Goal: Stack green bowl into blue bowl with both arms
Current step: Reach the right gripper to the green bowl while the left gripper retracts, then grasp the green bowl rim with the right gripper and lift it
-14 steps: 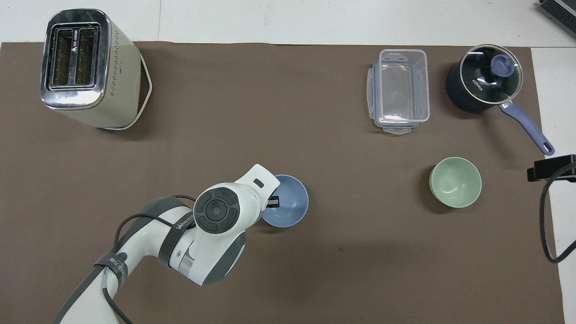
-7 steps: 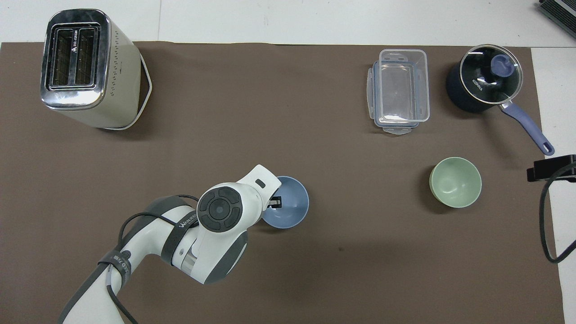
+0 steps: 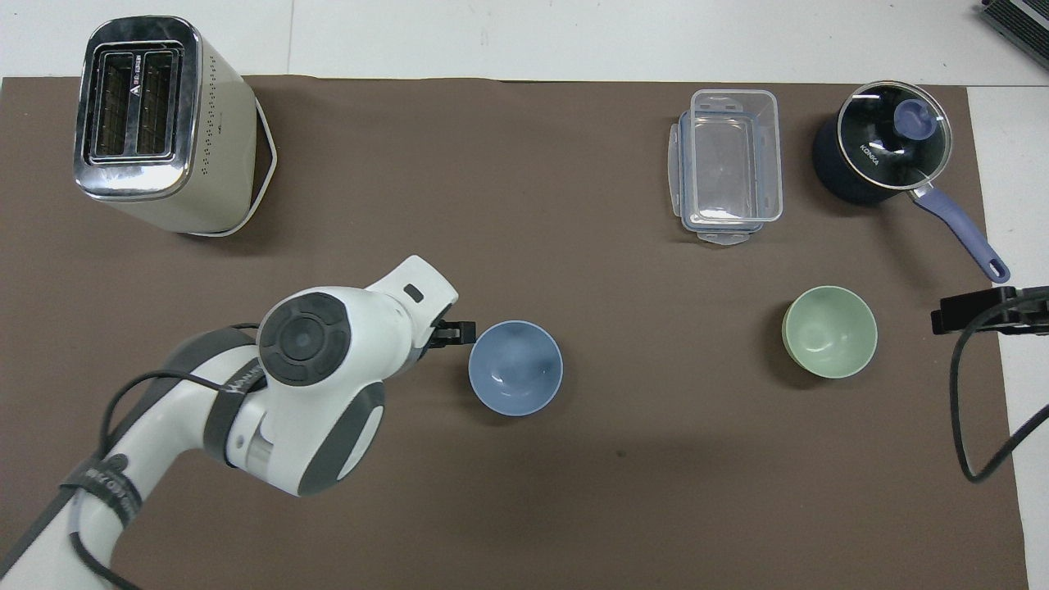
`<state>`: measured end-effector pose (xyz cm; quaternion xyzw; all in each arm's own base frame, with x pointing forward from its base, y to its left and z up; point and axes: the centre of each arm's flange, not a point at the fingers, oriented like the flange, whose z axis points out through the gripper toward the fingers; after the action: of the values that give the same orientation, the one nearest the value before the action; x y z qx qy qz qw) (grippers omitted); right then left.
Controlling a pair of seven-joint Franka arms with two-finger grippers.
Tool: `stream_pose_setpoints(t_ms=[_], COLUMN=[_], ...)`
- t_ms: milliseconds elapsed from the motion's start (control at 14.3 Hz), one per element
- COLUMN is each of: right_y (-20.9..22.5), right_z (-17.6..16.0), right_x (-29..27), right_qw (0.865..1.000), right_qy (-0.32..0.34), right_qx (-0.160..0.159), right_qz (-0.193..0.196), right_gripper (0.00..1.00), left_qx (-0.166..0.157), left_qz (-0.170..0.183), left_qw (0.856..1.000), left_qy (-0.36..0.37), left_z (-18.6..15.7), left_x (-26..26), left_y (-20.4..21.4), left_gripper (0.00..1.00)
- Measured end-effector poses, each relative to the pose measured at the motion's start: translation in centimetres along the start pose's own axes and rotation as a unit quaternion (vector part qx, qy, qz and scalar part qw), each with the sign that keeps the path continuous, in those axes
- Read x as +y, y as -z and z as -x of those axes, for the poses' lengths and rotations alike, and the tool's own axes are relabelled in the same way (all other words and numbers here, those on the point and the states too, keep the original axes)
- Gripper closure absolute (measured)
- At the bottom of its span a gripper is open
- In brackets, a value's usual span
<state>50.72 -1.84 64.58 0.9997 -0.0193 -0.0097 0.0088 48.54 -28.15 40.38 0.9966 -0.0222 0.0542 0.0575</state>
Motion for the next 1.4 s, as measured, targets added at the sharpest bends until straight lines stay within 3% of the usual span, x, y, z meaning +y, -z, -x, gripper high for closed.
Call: stream_pose_setpoints(t_ms=[420, 910, 1120, 1400], right_y=[-6.0, -18.8, -24.1, -29.0], right_z=[-2.2, -6.2, -6.7, -6.0], right_x=[2.2, 7.3, 7.6, 7.6], right_qw=[1.0, 0.998, 0.998, 0.998], right_qy=[0.001, 0.056, 0.063, 0.063], right_qx=[0.014, -0.006, -0.012, -0.023], right_qz=[0.0, 0.003, 0.003, 0.002], right_gripper=[0.0, 0.0, 0.0, 0.0], left_qx=[0.024, -0.003, -0.021, -0.033], left_qz=[-0.022, -0.038, -0.04, -0.041], left_qw=[0.998, 0.995, 0.995, 0.993], left_qy=[-0.055, -0.093, -0.09, -0.107], left_z=[-3.9, -6.6, -7.5, -8.6], left_x=[-11.6, -18.5, -18.6, -18.5], left_y=[9.6, 26.2, 29.2, 29.0], left_gripper=[0.0, 0.0, 0.0, 0.0])
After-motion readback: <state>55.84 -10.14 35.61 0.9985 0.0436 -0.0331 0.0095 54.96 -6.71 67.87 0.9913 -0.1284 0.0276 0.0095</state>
